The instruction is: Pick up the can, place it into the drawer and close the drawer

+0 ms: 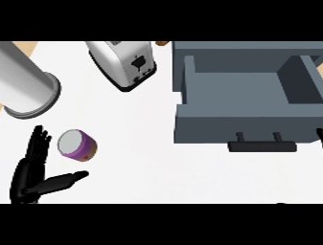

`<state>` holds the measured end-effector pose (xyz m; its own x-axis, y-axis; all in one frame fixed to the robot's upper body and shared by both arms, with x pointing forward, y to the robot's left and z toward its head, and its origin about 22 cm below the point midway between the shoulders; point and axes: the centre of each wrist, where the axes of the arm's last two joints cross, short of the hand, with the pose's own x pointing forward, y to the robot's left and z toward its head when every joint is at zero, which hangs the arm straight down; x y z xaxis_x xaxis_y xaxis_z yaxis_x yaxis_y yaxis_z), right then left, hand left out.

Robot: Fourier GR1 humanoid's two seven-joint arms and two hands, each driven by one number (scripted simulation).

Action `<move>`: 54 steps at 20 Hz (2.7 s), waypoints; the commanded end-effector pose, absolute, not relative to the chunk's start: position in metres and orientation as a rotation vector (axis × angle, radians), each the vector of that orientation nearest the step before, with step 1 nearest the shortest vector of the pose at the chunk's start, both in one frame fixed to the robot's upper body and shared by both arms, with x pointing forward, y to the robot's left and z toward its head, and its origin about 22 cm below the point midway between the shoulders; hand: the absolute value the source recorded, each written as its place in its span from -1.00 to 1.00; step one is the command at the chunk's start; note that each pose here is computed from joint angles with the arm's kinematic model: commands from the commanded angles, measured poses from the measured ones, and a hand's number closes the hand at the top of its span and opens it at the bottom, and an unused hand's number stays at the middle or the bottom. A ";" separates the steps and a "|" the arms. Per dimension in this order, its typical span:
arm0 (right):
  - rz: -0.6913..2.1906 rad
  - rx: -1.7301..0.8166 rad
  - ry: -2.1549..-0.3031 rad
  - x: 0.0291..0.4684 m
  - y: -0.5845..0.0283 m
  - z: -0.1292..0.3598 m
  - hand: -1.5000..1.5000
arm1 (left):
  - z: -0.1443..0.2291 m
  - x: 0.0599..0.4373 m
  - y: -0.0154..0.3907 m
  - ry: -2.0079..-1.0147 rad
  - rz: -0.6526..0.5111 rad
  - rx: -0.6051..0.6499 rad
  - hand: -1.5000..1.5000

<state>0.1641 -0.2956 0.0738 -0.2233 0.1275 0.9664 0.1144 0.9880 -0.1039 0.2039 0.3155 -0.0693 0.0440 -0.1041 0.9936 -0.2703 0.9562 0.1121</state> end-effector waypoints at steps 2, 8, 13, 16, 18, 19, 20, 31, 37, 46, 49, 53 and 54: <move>0.009 -0.176 -1.798 0.142 -0.292 0.083 -1.00 | -0.084 0.206 0.312 -1.495 0.158 0.304 -1.00; -0.005 -0.190 -1.797 0.164 -0.300 0.085 -1.00 | -0.101 0.205 0.327 -1.490 0.156 0.295 -1.00; -0.006 -0.171 -1.801 0.156 -0.300 0.090 -1.00 | -0.107 0.203 0.330 -1.502 0.179 0.292 -1.00; -0.009 -0.179 -1.808 0.160 -0.312 0.097 -1.00 | -0.118 0.227 0.319 -1.496 0.153 0.300 -1.00; -0.005 -0.179 -1.807 0.161 -0.303 0.086 -1.00 | -0.103 0.228 0.324 -1.502 0.170 0.274 -1.00; 0.001 -0.180 -1.805 0.149 -0.299 0.093 -1.00 | -0.107 0.248 0.322 -1.503 0.169 0.305 -1.00; 0.025 -0.183 -1.785 0.154 -0.307 0.088 -1.00 | -0.104 0.236 0.325 -1.499 0.171 0.287 -1.00; 0.006 -0.160 -1.800 0.163 -0.282 0.080 -1.00 | -0.110 0.274 0.293 -1.514 0.138 0.252 -1.00; 0.007 -0.164 -1.809 0.148 -0.299 0.106 -1.00 | -0.120 0.251 0.289 -1.539 0.144 0.199 -1.00; -0.019 -0.178 -1.812 0.153 -0.304 0.097 -1.00 | -0.082 0.301 0.274 -1.573 0.148 0.100 1.00; -0.021 -0.165 -1.822 0.142 -0.297 0.102 -1.00 | -0.092 0.277 0.280 -1.574 0.142 0.090 1.00; 0.001 -0.159 -1.817 0.135 -0.304 0.100 -1.00 | -0.080 0.299 0.258 -1.630 0.128 0.034 1.00; -0.034 -0.163 -1.813 0.143 -0.287 0.095 -1.00 | -0.076 0.288 0.259 -1.638 0.163 0.083 1.00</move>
